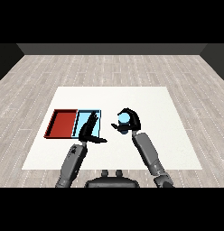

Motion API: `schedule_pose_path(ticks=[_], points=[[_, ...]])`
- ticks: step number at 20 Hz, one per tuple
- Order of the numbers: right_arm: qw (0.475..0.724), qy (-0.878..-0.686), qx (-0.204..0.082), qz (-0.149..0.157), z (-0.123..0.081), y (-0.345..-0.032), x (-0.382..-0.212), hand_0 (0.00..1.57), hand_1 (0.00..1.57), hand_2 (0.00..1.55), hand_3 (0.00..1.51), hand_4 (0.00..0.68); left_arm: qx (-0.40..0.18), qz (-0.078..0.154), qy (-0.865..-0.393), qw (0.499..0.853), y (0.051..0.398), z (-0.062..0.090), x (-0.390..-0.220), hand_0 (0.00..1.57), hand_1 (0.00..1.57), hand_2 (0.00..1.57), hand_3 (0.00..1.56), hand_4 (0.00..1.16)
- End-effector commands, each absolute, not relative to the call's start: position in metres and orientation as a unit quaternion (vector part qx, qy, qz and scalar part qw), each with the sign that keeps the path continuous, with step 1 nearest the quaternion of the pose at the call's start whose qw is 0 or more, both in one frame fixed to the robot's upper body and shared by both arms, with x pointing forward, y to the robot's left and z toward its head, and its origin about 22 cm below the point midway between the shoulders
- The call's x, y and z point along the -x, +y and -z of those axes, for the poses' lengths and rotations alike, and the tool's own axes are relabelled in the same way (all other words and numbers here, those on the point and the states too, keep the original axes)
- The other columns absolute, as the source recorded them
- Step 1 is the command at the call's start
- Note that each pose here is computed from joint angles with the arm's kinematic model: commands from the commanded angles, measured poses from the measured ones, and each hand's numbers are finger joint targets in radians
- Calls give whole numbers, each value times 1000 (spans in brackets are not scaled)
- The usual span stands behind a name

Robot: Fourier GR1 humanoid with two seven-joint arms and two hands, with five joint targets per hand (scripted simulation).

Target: Pick the blue can and put it in the blue box

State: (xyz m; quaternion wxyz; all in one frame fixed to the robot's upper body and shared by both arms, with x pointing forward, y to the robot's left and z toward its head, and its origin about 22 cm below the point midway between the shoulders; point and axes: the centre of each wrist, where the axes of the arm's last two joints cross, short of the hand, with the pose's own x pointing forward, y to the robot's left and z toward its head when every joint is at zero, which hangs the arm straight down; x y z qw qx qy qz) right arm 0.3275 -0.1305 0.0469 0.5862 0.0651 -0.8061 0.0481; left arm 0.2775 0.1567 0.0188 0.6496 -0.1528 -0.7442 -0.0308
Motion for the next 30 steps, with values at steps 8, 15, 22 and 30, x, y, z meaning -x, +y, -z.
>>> schedule_pose_path(ticks=[8,15,22,30], points=[[571,-812,-94,-74,-61,-116,-336,1426,1426,1461,1425,627,144,61,-738,657,117,-11,-289,0,0,0,0,0],[569,-812,-89,-100,-58,-111,-323,1428,1428,1465,1427,613,154,63,-726,667,109,3,-290,0,0,0,0,0],[558,-818,-101,-95,-65,-94,-316,1427,1427,1457,1417,612,150,71,-730,663,106,3,-279,0,0,0,0,0],[562,-813,-114,-101,-39,-79,-294,1479,1479,1473,1421,618,147,68,-733,661,80,13,-297,0,0,0,0,0]])
